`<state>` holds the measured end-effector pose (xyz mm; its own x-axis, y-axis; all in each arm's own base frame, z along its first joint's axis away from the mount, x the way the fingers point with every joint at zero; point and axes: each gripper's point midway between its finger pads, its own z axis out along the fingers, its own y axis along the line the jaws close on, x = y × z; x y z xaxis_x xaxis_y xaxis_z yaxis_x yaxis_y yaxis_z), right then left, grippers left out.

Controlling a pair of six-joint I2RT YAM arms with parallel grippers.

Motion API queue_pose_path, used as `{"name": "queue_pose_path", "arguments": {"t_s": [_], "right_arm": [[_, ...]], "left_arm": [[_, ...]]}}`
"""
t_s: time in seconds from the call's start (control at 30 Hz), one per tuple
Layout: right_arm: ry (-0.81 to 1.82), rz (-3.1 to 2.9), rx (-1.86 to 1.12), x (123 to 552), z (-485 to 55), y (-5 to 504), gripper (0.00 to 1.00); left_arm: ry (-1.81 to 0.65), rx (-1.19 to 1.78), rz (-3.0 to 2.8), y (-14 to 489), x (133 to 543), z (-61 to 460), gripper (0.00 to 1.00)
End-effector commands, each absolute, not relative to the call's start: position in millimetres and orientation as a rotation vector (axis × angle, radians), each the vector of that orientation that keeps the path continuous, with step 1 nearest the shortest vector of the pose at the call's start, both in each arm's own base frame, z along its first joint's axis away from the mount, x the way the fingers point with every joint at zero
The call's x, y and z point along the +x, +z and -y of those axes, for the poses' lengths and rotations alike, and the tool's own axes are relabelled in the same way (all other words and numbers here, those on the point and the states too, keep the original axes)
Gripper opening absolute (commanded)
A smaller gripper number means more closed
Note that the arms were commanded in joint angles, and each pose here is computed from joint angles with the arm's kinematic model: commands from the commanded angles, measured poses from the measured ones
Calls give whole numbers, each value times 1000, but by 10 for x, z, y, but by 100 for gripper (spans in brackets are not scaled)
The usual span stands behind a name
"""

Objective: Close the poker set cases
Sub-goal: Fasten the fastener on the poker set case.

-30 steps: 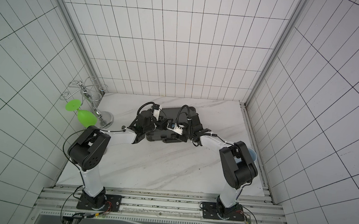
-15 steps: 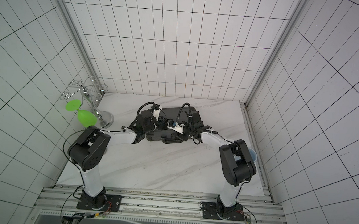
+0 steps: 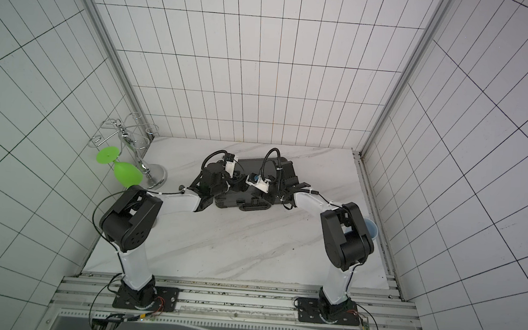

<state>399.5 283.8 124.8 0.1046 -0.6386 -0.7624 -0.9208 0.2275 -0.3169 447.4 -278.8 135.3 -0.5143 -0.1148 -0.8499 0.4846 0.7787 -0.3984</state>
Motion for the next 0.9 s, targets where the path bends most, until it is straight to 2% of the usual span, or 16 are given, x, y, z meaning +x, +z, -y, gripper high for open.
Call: {"name": "queue_pose_path", "arguments": {"t_s": [0.0,0.2,0.23,0.27,0.3,0.6,0.73,0.87], "right_arm": [[204,-1610,-1316,4427,-2620,1557,48],[136,-1569,-932,4390,-2206,2234,61],[125,-1581,-869,4351,-2079,2266,70],[110,-1595,-810,4303,-1941,2271,97],[87,-1606,-754,4269,-1806,2272,99],[-9,-1661,-307,3800,-611,1917,99],[-40,-1684,-237,3793,-397,1769,99],[-17,-1701,-243,3840,-414,1703,99]], "left_arm": [[-658,212,-2358,336,4078,2446,87],[-601,252,-2207,991,4044,2336,93],[-560,250,-2183,1120,4039,2265,94],[-503,235,-2166,1228,4035,2168,97],[-441,200,-2156,1302,4034,2045,98],[-155,-250,-1925,1711,3867,666,98],[-26,-323,-1871,1739,3778,384,98],[7,-334,-1866,1763,3751,322,98]]}}
